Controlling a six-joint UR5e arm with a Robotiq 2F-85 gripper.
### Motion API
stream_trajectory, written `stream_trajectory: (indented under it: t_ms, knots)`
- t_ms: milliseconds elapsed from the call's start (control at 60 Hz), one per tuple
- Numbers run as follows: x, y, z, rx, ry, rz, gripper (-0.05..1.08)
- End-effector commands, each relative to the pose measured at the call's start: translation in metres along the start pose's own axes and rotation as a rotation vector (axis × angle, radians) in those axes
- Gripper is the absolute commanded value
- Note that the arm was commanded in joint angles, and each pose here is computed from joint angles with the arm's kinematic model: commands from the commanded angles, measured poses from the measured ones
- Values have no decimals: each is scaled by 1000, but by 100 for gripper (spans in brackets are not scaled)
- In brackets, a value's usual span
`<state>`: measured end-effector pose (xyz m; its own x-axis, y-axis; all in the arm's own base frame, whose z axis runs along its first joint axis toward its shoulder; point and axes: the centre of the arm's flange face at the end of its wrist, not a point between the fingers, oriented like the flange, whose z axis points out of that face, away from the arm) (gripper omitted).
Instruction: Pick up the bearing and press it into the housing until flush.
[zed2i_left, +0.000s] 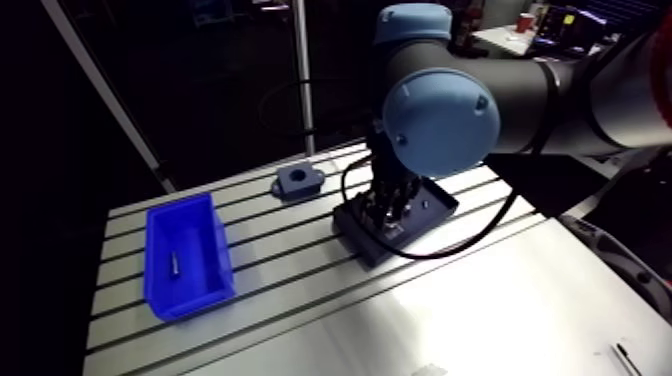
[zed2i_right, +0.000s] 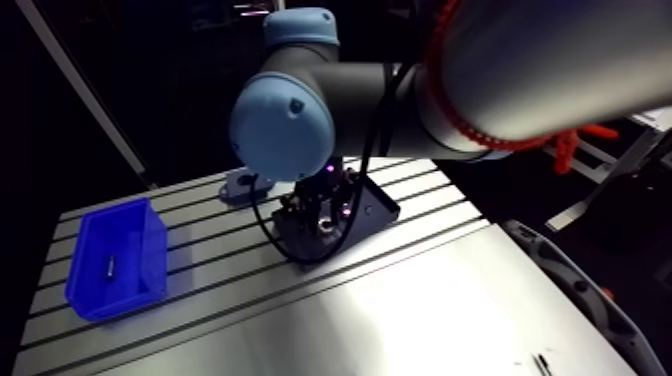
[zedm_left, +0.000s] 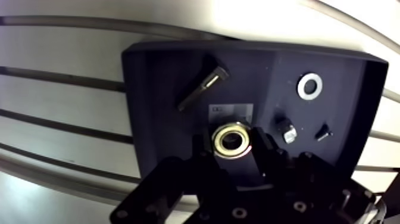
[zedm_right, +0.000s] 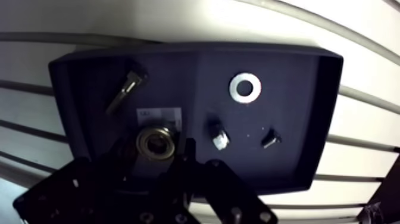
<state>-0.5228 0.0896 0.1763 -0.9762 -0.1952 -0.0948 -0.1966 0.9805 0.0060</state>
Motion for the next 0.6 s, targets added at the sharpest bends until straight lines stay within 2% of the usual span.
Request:
stream_trajectory:
  t_ms: [17,133,333,433,483,600]
  knots:
    - [0,2,-21,-15,17,3,70]
    - [-1,2,-38,-7,5,10,71]
    - [1,1,-74,-3,-2,69,74]
    - [11,-6,-92,16,-22,103,76]
    - [15,-10,-97,16,-25,109,77]
    - [34,-27,-119,2,-11,158,79]
